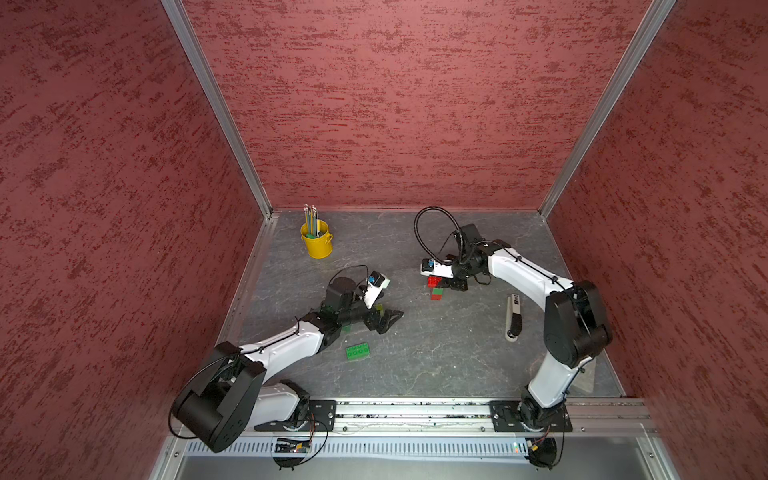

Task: Assemble a spoon with lego
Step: Assemble the lego brick with the lego brick.

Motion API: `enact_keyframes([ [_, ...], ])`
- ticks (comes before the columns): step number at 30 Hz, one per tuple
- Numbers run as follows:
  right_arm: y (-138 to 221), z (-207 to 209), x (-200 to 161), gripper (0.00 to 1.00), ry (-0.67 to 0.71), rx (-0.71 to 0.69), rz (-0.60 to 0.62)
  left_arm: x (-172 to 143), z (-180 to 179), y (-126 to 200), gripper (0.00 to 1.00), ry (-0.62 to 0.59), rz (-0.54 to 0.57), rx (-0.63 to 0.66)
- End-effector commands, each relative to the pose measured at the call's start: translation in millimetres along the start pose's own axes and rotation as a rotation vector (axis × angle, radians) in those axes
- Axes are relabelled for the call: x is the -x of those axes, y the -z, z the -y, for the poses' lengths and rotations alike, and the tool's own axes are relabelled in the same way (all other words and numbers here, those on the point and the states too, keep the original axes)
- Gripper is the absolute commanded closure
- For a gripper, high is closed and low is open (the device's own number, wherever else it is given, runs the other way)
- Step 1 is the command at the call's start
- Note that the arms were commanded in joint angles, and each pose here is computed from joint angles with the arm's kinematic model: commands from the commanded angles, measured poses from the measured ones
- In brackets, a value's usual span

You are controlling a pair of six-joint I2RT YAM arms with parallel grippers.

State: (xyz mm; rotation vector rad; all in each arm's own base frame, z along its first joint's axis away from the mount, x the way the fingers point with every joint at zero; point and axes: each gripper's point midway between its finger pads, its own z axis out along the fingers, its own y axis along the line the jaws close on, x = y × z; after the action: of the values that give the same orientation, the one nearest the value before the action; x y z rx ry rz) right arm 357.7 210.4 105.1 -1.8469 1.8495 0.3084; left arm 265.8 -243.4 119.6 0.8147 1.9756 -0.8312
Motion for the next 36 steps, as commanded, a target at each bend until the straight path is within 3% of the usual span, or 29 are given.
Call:
enact_keyframes([
  [1,-19.2,-23.7,-47.0,1.0,0.132,0.105,-0.132,-3.1,-3.4,1.1,0.0,-0.014,-0.002,0.012],
  [19,-0.6,-14.5,-24.8,1.0,0.107,0.037,-0.106,-0.3,-2.1,-0.7,0.0,-0.012,0.0,0.006],
  [30,-27.1,-42.8,-42.9,1.0,0.047,0.151,-0.19,-3.0,-2.8,5.4,0.01,-0.017,0.001,0.033],
  [36,-37.8,-64.6,-44.1,1.0,-0.058,0.242,-0.204,-4.9,-1.9,6.3,0.0,-0.02,-0.004,0.032],
])
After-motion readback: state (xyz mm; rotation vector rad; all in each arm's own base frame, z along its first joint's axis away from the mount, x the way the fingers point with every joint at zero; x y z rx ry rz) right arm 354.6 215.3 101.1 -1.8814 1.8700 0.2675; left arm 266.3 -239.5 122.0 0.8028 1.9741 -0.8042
